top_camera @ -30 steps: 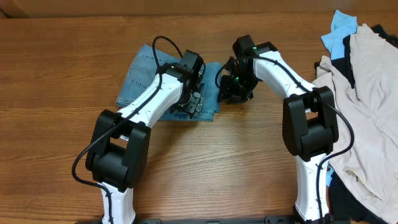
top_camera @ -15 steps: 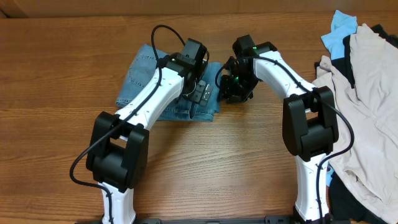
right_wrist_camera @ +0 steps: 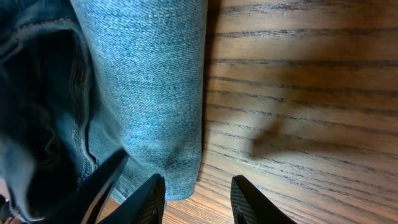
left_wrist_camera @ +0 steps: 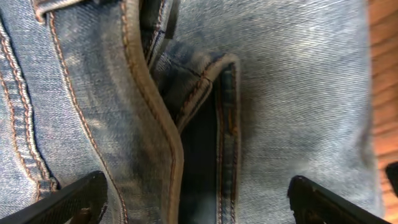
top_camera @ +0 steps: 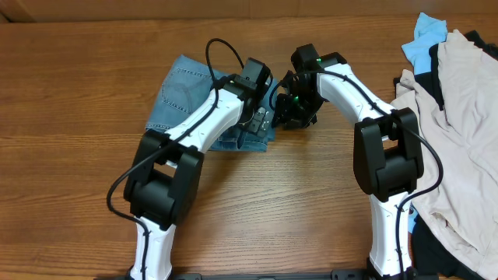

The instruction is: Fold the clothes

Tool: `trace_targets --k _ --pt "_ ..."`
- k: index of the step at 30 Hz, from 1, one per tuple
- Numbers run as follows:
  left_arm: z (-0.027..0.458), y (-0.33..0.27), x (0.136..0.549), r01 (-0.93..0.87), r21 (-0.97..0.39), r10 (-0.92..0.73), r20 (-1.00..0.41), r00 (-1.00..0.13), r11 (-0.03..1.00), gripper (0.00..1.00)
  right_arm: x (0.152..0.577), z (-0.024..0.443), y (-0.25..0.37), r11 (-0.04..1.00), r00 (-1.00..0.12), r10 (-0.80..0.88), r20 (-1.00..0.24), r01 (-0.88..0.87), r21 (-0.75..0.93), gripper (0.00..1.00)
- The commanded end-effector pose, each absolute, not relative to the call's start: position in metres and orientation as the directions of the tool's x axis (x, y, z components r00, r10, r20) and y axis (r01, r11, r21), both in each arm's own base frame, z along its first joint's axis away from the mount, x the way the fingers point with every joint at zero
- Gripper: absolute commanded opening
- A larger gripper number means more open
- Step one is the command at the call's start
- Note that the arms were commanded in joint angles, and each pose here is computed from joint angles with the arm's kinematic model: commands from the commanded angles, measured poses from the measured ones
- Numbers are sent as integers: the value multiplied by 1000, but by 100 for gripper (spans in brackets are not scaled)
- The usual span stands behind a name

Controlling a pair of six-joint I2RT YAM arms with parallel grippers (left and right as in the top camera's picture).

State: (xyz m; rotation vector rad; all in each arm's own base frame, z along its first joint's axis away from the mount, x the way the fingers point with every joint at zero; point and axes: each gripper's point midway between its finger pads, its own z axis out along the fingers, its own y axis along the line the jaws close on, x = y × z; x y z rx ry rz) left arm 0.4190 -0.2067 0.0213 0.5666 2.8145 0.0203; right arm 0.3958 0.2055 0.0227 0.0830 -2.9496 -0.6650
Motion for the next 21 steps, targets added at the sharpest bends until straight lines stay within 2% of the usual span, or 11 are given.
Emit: trace_targets --k 1,4,5,8,9,10,11,15,18,19,21 --pt "2 -187 417 340 164 370 -213 -905 926 82 404 37 210 893 -995 -84 61 -48 448 38" --pt "3 -181 418 331 196 370 -209 -905 923 45 404 37 210 893 -995 -84 61 -48 448 38" --pt "4 -179 419 328 211 370 -209 -905 921 40 404 37 210 893 -995 -84 61 -48 448 38" --pt "4 -175 420 322 235 371 -207 -905 917 34 404 37 210 893 -995 -84 61 -48 448 38" --pt "4 -174 419 322 237 371 -204 -906 917 29 404 37 211 893 -995 -84 61 -48 448 38" --pt "4 -173 418 323 238 372 -199 -907 916 14 404 37 210 893 -995 -84 61 -48 448 38" --pt "4 -173 418 323 240 372 -197 -907 916 4 404 37 210 893 -995 -84 62 -47 448 38" --pt "23 -176 424 317 236 369 -224 -902 919 4 403 38 212 888 -994 -96 58 -59 457 38" --pt "58 -176 436 285 234 348 -297 -889 929 4 402 38 214 883 -992 -114 51 -78 463 38" --pt "71 -174 441 262 235 329 -327 -886 936 4 404 38 215 882 -992 -115 44 -81 465 37" --pt "97 -169 449 227 229 302 -384 -873 947 4 408 39 218 877 -992 -124 18 -101 470 27"
